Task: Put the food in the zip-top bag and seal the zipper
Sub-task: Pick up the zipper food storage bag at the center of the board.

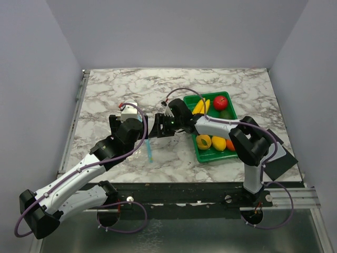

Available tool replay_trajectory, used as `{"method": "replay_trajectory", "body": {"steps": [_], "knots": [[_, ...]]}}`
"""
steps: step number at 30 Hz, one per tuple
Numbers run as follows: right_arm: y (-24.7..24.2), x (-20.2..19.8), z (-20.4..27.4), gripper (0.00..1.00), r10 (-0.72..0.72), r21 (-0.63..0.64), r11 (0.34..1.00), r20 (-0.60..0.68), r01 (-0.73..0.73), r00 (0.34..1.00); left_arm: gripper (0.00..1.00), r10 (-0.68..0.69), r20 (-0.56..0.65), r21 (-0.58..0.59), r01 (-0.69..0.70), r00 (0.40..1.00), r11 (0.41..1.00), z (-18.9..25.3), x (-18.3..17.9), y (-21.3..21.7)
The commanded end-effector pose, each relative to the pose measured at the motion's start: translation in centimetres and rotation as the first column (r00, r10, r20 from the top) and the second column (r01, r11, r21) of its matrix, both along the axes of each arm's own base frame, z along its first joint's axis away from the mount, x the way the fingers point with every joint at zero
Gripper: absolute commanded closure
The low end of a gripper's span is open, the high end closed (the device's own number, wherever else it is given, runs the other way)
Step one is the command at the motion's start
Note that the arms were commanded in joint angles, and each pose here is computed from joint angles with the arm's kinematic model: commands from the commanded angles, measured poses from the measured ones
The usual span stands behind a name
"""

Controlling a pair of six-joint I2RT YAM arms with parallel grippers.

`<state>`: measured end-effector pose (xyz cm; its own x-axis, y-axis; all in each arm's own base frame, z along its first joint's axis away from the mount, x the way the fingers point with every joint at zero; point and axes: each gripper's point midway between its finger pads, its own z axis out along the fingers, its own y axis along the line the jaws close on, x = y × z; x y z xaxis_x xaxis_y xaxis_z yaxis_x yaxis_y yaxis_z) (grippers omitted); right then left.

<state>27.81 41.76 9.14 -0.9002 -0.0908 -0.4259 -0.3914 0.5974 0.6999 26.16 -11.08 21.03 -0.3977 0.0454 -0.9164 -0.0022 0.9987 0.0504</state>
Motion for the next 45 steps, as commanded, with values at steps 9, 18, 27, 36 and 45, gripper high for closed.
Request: {"method": "replay_trajectory", "body": {"steps": [9, 18, 27, 36, 45], "knots": [[3.4, -1.4, -1.7, 0.39, 0.104, 0.145, 0.985, -0.048, -0.096, 0.993, 0.01, 0.019, 0.000, 0.011, -0.019, 1.000, 1.000, -0.1, -0.2, 0.6], [4.4, -2.2, -2.5, 0.41, 0.148, 0.207, 0.969, -0.062, -0.132, 0.987, 0.01, 0.014, -0.007, 0.015, -0.014, 1.000, 1.000, -0.3, -0.1, 0.4], [4.7, -2.9, -2.4, 0.50, 0.182, 0.256, 0.953, -0.061, -0.161, 0.981, 0.01, 0.011, -0.012, 0.018, -0.011, 1.000, 1.000, -0.4, -0.1, 0.4], [4.7, -3.9, -2.0, 0.64, 0.210, 0.326, 0.928, -0.065, -0.179, 0.975, 0.01, 0.005, -0.018, 0.016, -0.005, 1.000, 1.000, -0.6, -0.1, 0.2], [4.9, -4.5, 0.0, 0.91, 0.217, 0.424, 0.887, -0.031, -0.184, 0.976, 0.01, -0.003, -0.026, 0.013, 0.003, 1.000, 1.000, -0.8, -0.1, 0.0]]}}
